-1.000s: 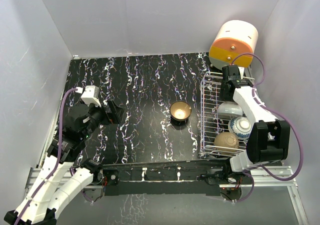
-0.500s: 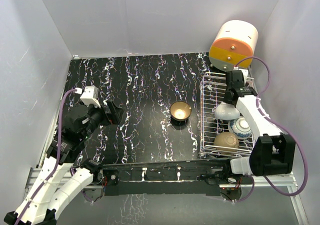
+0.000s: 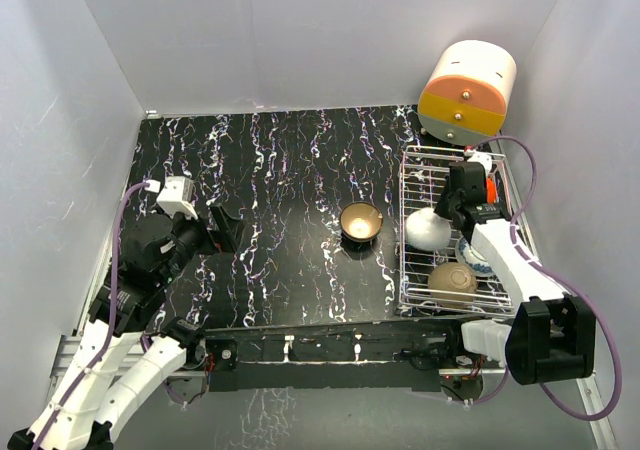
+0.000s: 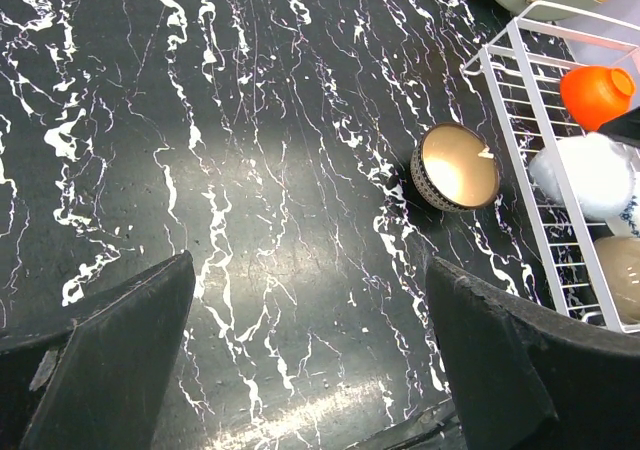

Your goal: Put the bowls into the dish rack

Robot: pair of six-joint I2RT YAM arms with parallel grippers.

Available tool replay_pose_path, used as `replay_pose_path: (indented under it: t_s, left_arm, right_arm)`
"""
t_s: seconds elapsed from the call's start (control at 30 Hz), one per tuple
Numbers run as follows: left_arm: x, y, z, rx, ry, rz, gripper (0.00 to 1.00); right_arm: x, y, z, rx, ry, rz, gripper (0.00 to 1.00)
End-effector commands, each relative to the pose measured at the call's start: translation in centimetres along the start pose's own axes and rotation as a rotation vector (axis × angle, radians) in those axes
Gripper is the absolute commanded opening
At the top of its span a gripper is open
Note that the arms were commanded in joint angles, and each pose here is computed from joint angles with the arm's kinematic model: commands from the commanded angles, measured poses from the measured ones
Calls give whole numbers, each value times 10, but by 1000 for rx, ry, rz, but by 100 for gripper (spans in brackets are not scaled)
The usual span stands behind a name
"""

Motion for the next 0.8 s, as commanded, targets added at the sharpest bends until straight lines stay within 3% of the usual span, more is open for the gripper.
replay_pose_path:
  t_s: [0.0, 0.43, 0.63, 0.77]
  left_arm:
    - [2, 5, 0, -6, -4, 11, 97]
    - [3, 6, 2, -9, -6, 13, 97]
    - [2, 5, 4, -10, -8, 15, 97]
    - [3, 5, 5, -9, -9, 18, 97]
  right_arm:
    - [6, 2, 0, -62, -61, 60, 20]
    - [4, 11, 13, -127, -64, 57, 23]
    - [16, 21, 29, -120, -44, 80, 47]
    - [23, 23, 37, -99, -25, 90, 56]
Point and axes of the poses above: each gripper's point midway between its finger pads, its own y axis back along the fingers, its own x axis along the line the jaws close on, z = x × y, the point moved 2 cm from there along y, back along the fingers, and after that the axes turned 10 degrees about -y, right-handed, at the moved point
